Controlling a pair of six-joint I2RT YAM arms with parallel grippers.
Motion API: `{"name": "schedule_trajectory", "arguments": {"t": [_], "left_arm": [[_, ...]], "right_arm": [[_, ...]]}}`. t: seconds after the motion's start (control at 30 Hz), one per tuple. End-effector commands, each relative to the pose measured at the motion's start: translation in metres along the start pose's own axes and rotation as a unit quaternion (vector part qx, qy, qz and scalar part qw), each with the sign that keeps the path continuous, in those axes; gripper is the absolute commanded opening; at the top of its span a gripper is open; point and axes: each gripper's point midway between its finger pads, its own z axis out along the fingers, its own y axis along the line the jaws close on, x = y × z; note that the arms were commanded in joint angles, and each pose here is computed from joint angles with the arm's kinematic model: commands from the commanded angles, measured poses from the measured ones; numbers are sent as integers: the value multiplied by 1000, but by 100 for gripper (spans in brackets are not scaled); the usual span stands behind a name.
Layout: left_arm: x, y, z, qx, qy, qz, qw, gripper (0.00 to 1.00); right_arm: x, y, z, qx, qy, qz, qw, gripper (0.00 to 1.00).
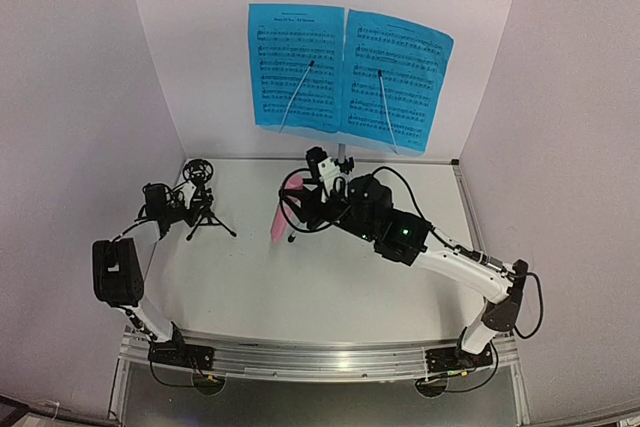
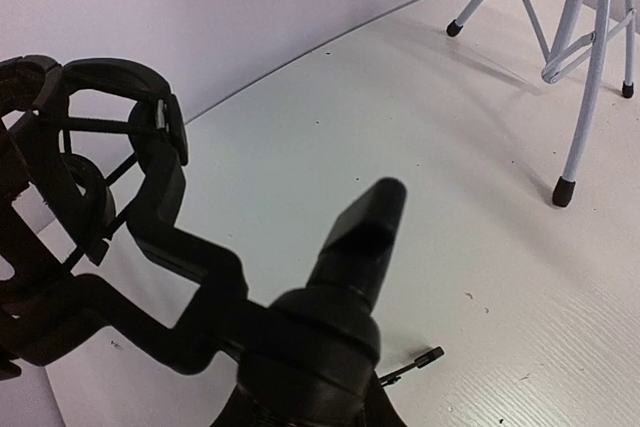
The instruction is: Pack up the instrument practice props
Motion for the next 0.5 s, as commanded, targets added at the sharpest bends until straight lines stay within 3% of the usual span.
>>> {"name": "schedule_trajectory", "arguments": {"t": [0.0,0.17,0.23,0.33,0.47], "left_arm": [[-28,21,15,-1,-57,74,996,0],[-12,18,25,17,-50,49,997,0],[-6,12,25,26,-43,39,998,5],[-3,9,22,31,-27,16,999,39],[-10,7,14,33,-20,11,999,74]], "right_arm": [[10,15,5,-33,8,25,999,0],[24,21,9,-43,25,40,998,0],[26,22,10,-43,28,44,998,0],[31,23,13,-43,33,47,997,0],[41,26,21,-47,45,51,997,0]]}}
